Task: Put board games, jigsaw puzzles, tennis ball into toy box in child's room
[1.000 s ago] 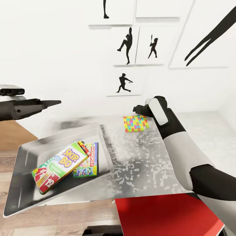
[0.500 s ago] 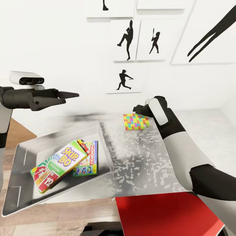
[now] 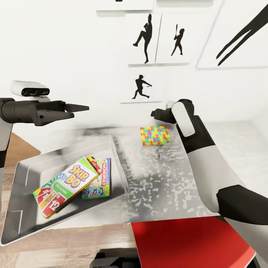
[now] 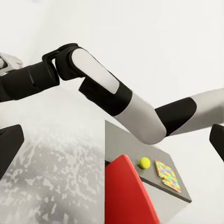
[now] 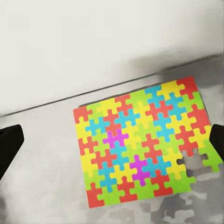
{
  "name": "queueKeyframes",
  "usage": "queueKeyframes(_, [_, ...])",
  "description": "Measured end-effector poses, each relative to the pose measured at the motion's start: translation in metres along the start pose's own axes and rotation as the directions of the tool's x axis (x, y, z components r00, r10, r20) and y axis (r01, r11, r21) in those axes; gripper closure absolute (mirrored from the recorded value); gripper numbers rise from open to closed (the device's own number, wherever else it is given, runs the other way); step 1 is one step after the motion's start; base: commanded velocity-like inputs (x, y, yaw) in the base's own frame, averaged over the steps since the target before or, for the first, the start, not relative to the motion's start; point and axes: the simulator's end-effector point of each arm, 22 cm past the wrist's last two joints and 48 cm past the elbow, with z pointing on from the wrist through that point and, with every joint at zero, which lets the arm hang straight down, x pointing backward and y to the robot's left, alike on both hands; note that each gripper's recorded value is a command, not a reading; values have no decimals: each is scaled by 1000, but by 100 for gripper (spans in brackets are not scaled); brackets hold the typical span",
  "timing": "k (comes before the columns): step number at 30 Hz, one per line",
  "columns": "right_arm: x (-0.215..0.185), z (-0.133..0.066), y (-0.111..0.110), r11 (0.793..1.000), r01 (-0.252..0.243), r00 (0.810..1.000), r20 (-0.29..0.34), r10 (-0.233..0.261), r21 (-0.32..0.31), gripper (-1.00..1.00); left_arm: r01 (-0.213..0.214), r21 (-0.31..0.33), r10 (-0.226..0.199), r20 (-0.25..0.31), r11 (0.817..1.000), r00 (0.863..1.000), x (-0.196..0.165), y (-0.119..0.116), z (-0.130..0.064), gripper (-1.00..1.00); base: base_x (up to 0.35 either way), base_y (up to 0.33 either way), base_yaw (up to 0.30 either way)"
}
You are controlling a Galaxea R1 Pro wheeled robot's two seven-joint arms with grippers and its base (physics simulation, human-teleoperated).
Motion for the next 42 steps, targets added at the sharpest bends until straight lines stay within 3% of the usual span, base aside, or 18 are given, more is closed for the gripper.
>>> queueKeyframes(9, [-5, 1, 2, 1000, 19, 1000, -3, -19, -3, -100, 13, -27, -13, -9, 1000, 1000, 6, 9, -11, -100, 0, 0, 0])
queueKeyframes(29, [0, 18, -1, 1000, 20, 1000, -24, -20, 3, -100, 40, -36, -41, -12, 999, 999, 17, 26, -15, -100, 0, 0, 0])
queueKeyframes(42, [-8, 25, 0, 1000, 21, 1000, -21, -21, 4, -100, 6, -35, -7, -10, 999, 1000, 4, 31, -15, -100, 0, 0, 0])
